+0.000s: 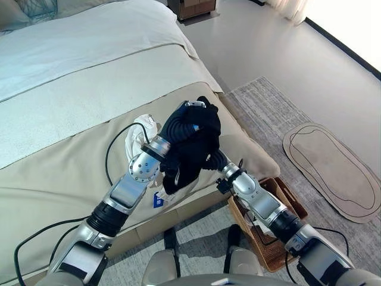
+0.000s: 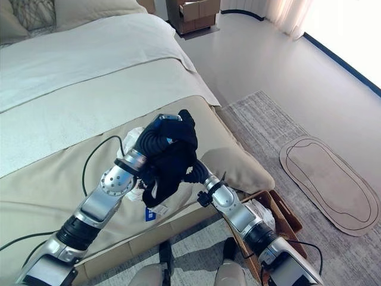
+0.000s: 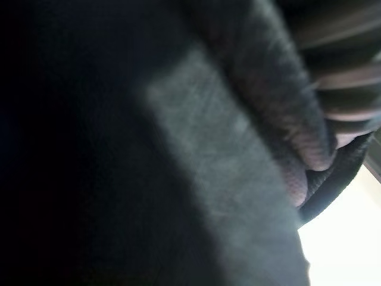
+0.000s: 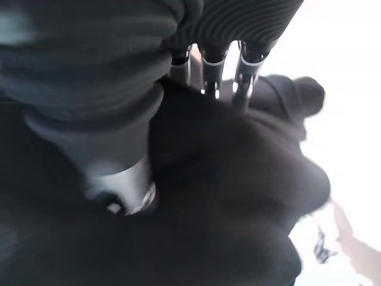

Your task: Pick up clothes into the bucket

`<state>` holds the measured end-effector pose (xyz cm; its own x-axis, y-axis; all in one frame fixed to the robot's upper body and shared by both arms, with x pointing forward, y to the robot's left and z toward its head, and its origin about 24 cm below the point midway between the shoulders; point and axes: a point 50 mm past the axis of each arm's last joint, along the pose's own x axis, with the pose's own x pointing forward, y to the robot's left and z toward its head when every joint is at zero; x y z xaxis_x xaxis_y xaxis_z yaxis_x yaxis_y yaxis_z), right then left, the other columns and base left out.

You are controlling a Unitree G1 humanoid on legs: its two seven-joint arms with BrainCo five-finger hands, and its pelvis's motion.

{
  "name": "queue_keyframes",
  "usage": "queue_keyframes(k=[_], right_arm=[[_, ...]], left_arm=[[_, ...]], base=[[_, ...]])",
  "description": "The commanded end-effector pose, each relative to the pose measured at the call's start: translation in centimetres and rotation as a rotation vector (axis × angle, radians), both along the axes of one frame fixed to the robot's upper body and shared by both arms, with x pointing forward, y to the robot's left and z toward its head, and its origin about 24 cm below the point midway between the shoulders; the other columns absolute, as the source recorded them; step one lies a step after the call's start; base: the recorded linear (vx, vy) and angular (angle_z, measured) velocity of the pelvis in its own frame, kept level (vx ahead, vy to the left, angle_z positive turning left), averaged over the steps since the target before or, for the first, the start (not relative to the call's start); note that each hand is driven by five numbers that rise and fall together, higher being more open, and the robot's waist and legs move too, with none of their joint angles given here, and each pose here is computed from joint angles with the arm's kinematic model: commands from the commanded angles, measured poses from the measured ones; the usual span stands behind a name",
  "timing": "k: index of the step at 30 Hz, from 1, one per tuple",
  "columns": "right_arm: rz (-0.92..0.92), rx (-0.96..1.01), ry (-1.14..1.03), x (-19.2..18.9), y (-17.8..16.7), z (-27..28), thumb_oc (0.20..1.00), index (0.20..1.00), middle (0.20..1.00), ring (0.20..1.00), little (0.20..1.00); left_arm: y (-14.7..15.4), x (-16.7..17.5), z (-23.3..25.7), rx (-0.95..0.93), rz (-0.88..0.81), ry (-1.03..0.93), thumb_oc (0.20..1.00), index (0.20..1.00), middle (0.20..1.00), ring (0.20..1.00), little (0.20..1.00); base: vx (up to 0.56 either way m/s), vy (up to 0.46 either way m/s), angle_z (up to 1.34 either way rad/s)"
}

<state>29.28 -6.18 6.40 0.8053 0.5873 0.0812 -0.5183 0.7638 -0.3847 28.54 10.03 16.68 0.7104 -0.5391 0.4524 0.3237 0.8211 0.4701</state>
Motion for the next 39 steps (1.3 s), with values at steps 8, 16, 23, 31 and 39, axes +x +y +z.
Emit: queue_keyframes(k=[8, 16, 23, 31, 39], right_arm=[[0.094, 0.128, -0.026, -1.0, 2.5, 1.5, 0.200, 0.200, 0.200, 0.200, 0.200], [-0.015, 0.125, 0.029, -1.0, 0.1, -0.2, 0.200, 0.200, 0.200, 0.200, 0.200], [-0.278, 0.198, 0.082, -1.4, -5.3, -2.2, 0.200, 0.200, 0.200, 0.200, 0.200], [-0.392, 0.345, 0.049, -1.7, -7.6, -1.4, 0.200, 0.200, 0.200, 0.200, 0.200], [-0.629, 0.360, 0.096, -2.1, -11.5, -3.7, 0.200, 0.200, 0.200, 0.200, 0.200]], left_arm=[[-1.2, -1.4, 2.9, -0.118, -0.087, -0.135, 0.200, 0.200, 0.200, 0.200, 0.200], [-0.4, -1.1, 2.4, -0.104, -0.031, -0.133, 0.200, 0.200, 0.200, 0.200, 0.200], [2.4, -0.8, -0.7, -0.190, 0.120, -0.028, 0.900, 0.900, 0.900, 0.900, 0.900], [4.2, -0.1, -7.0, -0.212, 0.274, 0.230, 1.000, 1.000, 1.000, 1.000, 1.000], [6.5, -0.9, -11.7, -0.373, 0.364, 0.474, 1.000, 1.000, 1.000, 1.000, 1.000]], base=[[0.01, 0.000, 0.00], [0.01, -0.001, -0.01], [0.00, 0.001, 0.00], [0.01, 0.000, -0.02], [0.00, 0.000, 0.00]])
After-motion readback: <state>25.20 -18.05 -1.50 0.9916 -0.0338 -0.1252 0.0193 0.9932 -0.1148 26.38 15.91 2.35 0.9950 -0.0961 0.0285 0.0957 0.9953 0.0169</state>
